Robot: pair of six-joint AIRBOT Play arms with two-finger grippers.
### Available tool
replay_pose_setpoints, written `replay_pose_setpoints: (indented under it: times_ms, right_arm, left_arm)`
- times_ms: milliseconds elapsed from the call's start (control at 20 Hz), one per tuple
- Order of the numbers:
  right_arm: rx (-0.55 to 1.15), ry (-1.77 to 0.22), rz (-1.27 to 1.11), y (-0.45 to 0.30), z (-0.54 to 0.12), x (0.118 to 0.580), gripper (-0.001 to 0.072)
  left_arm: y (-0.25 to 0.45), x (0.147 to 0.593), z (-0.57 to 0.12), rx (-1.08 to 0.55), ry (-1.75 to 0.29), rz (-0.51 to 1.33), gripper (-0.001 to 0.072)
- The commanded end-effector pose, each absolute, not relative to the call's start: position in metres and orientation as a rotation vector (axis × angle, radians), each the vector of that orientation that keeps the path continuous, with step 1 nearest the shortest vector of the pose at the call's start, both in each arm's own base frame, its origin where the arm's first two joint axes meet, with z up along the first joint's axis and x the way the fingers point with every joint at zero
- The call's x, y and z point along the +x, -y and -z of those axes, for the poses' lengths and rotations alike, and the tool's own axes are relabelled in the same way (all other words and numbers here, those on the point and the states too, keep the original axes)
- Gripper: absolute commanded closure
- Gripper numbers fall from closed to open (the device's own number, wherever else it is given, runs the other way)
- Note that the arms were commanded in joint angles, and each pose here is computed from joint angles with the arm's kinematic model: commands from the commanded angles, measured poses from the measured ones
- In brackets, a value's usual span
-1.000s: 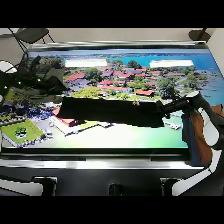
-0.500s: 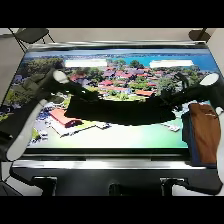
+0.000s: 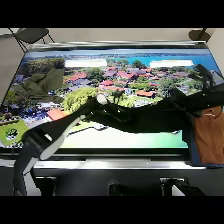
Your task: Fold the shirts.
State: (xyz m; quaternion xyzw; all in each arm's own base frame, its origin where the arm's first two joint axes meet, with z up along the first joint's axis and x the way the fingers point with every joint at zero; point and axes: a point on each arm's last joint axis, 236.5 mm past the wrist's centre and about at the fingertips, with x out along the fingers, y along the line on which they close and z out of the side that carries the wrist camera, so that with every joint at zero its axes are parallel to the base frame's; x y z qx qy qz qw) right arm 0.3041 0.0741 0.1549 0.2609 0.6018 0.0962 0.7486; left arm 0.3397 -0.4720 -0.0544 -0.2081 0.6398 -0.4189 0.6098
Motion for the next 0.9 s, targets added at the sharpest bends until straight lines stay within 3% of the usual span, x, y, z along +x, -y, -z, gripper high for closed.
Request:
replay_pose_setpoints:
  times_ms: [0,100,200,400,500,650,850]
  right_arm:
    - [0.593,-1.330,-0.140,-0.072,-0.175,0.265,0.0668]
    - [0.586,-1.306,-0.095,-0.064,-0.177,0.262,0.0669]
    - [0.593,-1.305,-0.091,-0.063,-0.174,0.268,0.0671]
    - [0.689,-1.246,-0.230,-0.089,-0.173,0.315,0.0672]
    - [0.721,-1.238,-0.314,-0.115,-0.164,0.342,0.0672]
    - [0.708,-1.311,-0.401,-0.176,-0.123,0.370,0.0671]
    - [0.879,-1.368,-0.466,-0.269,-0.057,0.411,0.0670]
  left_arm:
    - [0.539,0.299,0.052,-0.733,-1.541,1.016,0.0679]
    - [0.558,0.284,0.049,-0.772,-1.532,1.051,0.0681]
    - [0.548,0.293,0.050,-0.665,-1.473,1.054,0.0682]
    - [0.448,0.378,0.010,-0.245,-1.220,0.901,0.0682]
    - [0.375,0.434,-0.043,-0.138,-1.054,0.764,0.0681]
    - [0.266,0.486,-0.149,-0.195,-0.819,0.600,0.0680]
    - [0.156,0.485,-0.262,-0.264,-0.579,0.439,0.0680]
